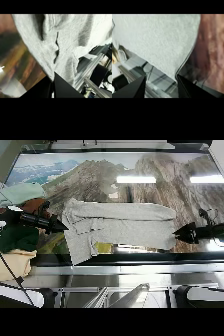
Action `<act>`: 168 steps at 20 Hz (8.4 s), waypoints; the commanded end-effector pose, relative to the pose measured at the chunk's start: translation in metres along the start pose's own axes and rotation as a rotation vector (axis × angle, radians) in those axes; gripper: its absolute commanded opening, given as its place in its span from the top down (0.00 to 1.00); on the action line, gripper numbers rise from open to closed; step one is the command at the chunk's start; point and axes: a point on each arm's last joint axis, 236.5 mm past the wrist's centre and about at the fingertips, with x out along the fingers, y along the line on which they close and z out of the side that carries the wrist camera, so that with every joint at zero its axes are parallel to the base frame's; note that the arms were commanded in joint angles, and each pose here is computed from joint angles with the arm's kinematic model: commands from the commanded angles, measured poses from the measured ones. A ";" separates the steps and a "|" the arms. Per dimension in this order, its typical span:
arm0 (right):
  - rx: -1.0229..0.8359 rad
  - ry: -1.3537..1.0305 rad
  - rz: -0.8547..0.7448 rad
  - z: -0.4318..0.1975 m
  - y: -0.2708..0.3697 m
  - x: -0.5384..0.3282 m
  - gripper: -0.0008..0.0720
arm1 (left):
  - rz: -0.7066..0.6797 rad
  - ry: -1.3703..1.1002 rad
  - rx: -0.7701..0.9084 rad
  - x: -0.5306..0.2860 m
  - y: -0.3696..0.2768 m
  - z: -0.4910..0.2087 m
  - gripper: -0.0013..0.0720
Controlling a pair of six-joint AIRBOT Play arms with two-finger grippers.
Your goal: Fold the shirts.
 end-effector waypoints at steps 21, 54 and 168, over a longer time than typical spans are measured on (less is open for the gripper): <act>-0.048 0.046 -0.049 -0.030 -0.005 0.045 0.97 | -0.018 0.028 0.002 0.000 -0.005 -0.006 0.95; -0.645 -0.825 0.019 0.041 0.261 -0.136 0.97 | -0.347 -0.683 0.573 -0.152 -0.251 -0.043 0.95; -0.038 0.145 -0.280 -0.075 -0.037 0.017 0.52 | 0.120 -0.291 -0.112 -0.008 -0.029 -0.147 0.54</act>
